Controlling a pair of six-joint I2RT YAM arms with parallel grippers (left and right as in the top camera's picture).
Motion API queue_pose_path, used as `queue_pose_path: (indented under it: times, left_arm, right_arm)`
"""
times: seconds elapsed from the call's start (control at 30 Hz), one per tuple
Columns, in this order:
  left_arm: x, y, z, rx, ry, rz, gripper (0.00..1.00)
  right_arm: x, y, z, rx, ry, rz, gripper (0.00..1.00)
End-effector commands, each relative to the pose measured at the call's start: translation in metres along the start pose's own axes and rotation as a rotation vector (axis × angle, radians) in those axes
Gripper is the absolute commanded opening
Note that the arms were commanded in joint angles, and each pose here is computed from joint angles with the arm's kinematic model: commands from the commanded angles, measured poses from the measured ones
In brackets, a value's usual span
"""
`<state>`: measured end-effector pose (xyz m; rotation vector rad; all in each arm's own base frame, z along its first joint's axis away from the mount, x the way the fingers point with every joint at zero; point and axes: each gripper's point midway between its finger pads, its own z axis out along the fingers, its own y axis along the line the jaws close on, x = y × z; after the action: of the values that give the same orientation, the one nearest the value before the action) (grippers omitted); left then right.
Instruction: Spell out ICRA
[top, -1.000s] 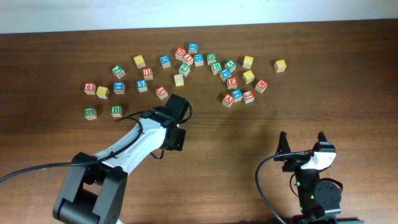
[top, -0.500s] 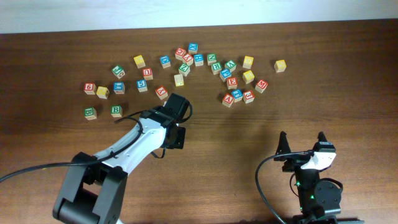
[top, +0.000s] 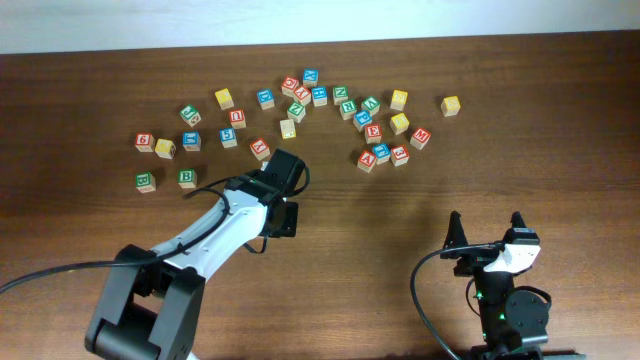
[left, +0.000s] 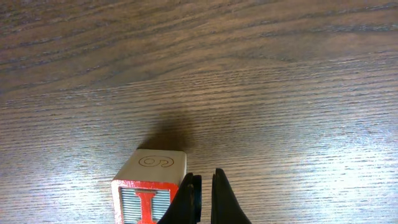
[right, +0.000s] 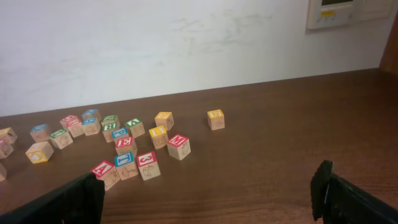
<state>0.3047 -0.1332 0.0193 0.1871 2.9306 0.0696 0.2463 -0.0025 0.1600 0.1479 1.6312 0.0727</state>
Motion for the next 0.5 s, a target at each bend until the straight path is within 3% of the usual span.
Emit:
queue_pose_path:
  times: [0.0, 0.27, 0.47]
  left_arm:
    - [0.003, 0.004, 0.004, -0.02, 0.01, -0.017, 0.02]
    - [0.008, -0.014, 0.003, 0.083, 0.042, -0.017, 0.06]
    - [-0.02, -0.021, -0.017, 0.106, -0.026, -0.018, 0.09]
  right_arm:
    - [0.002, -0.004, 0.0, 0.018, 0.003, -0.007, 0.98]
    - [0.002, -0.004, 0.0, 0.018, 0.003, -0.007, 0.98]
    - [0.002, -0.004, 0.0, 0.018, 0.003, -0.007, 0.98]
